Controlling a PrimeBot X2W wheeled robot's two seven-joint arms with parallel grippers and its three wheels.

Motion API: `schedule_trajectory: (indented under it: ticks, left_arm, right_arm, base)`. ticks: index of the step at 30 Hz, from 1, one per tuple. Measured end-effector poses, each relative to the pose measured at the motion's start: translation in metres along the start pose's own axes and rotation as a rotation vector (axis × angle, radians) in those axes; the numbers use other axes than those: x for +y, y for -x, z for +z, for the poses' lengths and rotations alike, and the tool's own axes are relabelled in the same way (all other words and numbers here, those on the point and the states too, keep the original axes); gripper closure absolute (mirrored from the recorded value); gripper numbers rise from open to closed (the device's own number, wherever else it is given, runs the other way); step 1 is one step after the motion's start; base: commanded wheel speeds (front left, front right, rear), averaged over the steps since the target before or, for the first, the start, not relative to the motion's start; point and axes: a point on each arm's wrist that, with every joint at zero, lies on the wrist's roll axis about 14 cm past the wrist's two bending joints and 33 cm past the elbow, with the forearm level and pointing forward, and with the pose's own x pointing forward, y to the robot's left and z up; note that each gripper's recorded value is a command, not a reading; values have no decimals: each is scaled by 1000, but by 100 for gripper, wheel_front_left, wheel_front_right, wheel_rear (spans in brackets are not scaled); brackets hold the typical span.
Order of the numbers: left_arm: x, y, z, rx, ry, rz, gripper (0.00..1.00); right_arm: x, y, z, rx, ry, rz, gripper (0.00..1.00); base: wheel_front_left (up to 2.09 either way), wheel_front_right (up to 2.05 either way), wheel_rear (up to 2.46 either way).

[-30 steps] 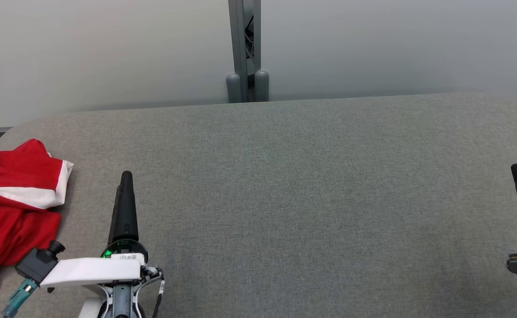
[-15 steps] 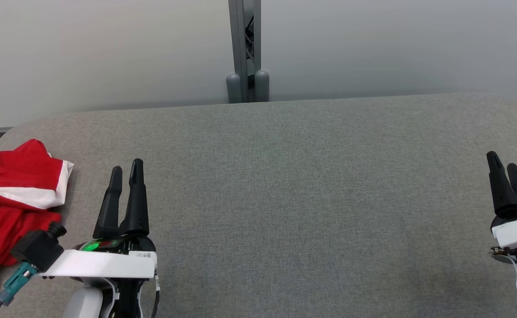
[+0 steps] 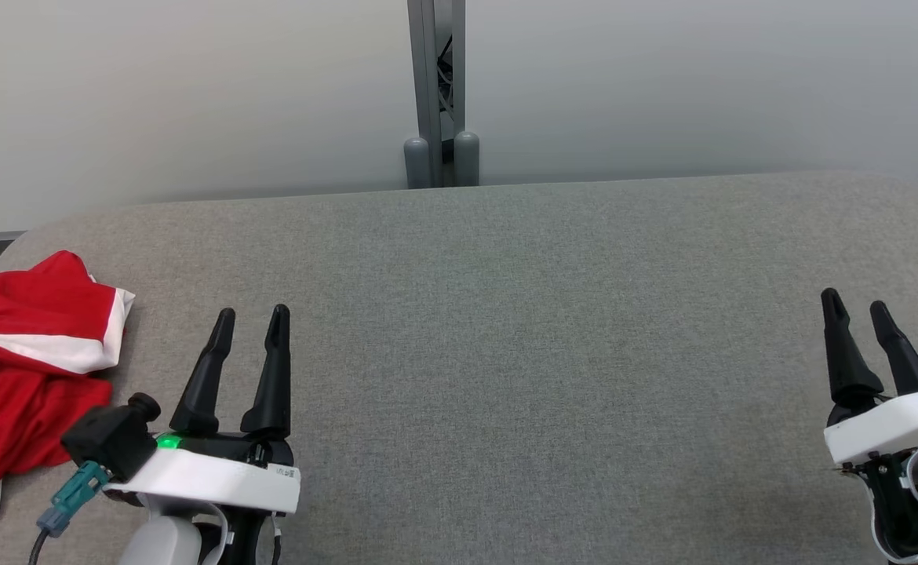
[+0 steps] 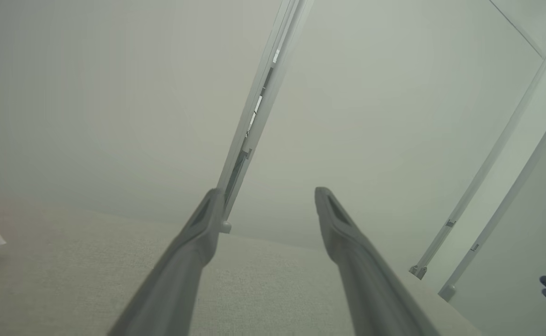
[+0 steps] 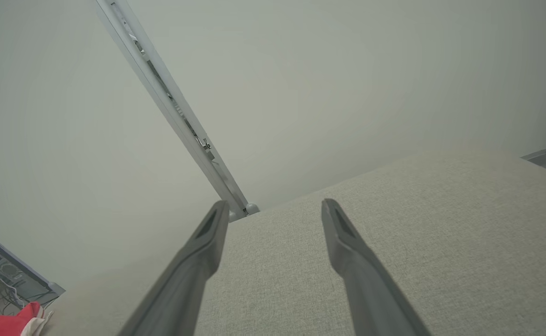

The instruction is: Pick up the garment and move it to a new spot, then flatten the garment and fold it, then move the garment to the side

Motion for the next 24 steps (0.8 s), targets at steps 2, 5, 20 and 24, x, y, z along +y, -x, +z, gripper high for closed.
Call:
schedule_trajectory:
  ticks: [2,5,20,24]
  left_arm:
    - [2,1,-4,15,-29,5,0]
    - [9,4,-10,38,-67,25,0]
    - [35,7,-22,108,-175,105,0]
    - [40,9,-25,134,-216,113,0]
  right_arm:
    - [2,1,-3,2,25,5,0]
    - [5,2,-7,6,62,10,0]
    - [23,7,-31,26,184,59,0]
    - [25,10,-35,21,213,68,0]
  base:
    - [0,0,0]
    - [0,0,0]
    - [0,0,0]
    - [0,0,0]
